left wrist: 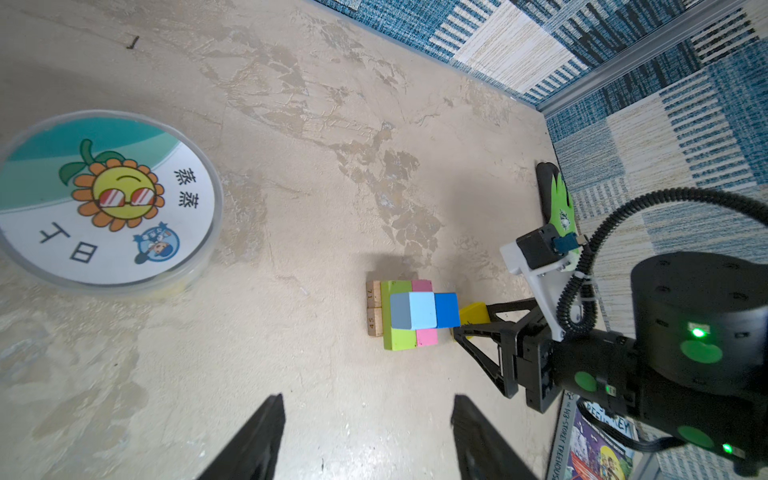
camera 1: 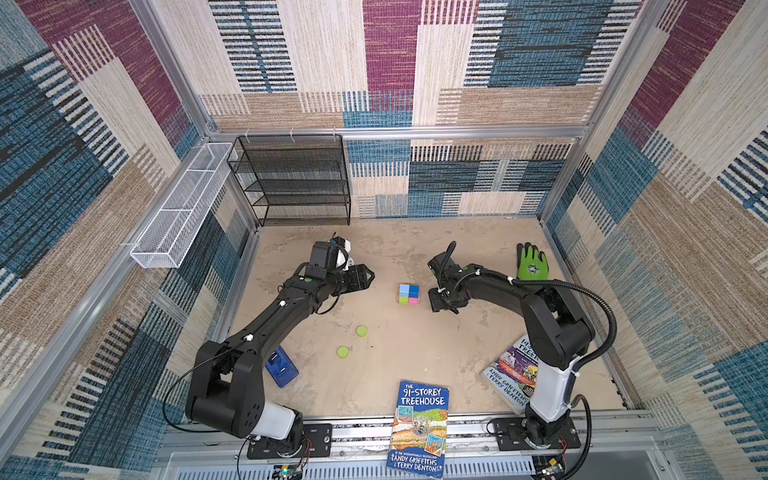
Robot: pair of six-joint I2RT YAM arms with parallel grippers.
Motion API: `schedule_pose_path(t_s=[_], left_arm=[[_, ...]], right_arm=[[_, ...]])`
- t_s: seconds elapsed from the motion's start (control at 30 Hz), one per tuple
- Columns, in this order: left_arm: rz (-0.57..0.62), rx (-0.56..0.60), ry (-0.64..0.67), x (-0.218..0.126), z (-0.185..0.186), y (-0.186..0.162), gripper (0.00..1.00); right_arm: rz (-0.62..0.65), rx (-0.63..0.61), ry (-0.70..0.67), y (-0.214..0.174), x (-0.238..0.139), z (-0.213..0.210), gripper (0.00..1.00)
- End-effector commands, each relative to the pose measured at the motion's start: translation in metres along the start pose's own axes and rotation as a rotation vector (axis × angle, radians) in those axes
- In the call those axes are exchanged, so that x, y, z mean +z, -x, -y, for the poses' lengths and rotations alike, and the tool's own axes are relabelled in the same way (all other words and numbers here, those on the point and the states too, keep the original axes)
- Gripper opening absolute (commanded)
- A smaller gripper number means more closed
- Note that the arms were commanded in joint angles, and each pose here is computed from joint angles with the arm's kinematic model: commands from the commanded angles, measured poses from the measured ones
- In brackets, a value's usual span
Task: Build the wood block tower
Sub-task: 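Center the right gripper on the yellow block and close on it, then lift the yellow block with the right gripper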
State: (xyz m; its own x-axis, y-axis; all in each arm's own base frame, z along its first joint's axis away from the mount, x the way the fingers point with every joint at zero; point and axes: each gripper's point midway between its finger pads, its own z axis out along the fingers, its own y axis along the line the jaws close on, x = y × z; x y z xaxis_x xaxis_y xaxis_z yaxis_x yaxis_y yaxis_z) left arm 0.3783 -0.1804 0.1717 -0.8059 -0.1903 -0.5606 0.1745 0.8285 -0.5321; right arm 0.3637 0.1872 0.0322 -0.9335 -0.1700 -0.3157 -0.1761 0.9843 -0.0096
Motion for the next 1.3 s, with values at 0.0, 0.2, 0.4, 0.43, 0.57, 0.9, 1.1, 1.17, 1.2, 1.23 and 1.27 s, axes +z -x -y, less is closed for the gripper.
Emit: schedule_pose_path(t_s=[0.0, 0.2, 0.4, 0.43, 0.57, 0.9, 1.1, 1.17, 1.2, 1.23, 1.27], left_arm=[[0.006, -0.002, -0.017, -0.002, 0.003, 0.002, 0.69], [0.012, -0.006, -0.017, -0.003, 0.001, 0.003, 0.69], [0.013, -0.006, -0.023, -0.006, 0.002, 0.003, 0.69], [0.016, -0.005, -0.024, -0.007, 0.002, 0.004, 0.69], [0.027, -0.003, -0.022, -0.011, 0.000, 0.006, 0.69], [0.031, 0.011, 0.054, -0.021, -0.016, 0.008, 0.69], [0.036, 0.008, 0.068, -0.025, -0.021, 0.009, 0.69], [0.041, 0.010, 0.069, -0.028, -0.021, 0.010, 0.69], [0.045, 0.009, 0.071, -0.029, -0.022, 0.010, 0.69], [0.045, 0.010, 0.072, -0.029, -0.022, 0.009, 0.69], [0.048, 0.009, 0.073, -0.030, -0.023, 0.010, 0.69]], right_arm=[[0.004, 0.014, -0.015, 0.002, -0.002, 0.002, 0.59], [0.018, 0.020, -0.002, 0.007, -0.010, 0.000, 0.58], [0.045, 0.040, 0.003, 0.018, -0.030, -0.001, 0.58], [0.050, 0.046, 0.005, 0.019, -0.034, -0.001, 0.58], [0.068, 0.072, 0.009, 0.025, -0.051, -0.001, 0.57], [0.085, 0.110, 0.001, 0.035, -0.082, -0.003, 0.57], [0.101, 0.118, -0.002, 0.046, -0.102, -0.005, 0.57], [0.101, 0.118, -0.004, 0.048, -0.106, -0.006, 0.57], [0.104, 0.119, -0.005, 0.049, -0.110, -0.007, 0.57], [0.102, 0.119, -0.006, 0.049, -0.111, -0.007, 0.57], [0.105, 0.123, -0.004, 0.051, -0.114, -0.008, 0.57]])
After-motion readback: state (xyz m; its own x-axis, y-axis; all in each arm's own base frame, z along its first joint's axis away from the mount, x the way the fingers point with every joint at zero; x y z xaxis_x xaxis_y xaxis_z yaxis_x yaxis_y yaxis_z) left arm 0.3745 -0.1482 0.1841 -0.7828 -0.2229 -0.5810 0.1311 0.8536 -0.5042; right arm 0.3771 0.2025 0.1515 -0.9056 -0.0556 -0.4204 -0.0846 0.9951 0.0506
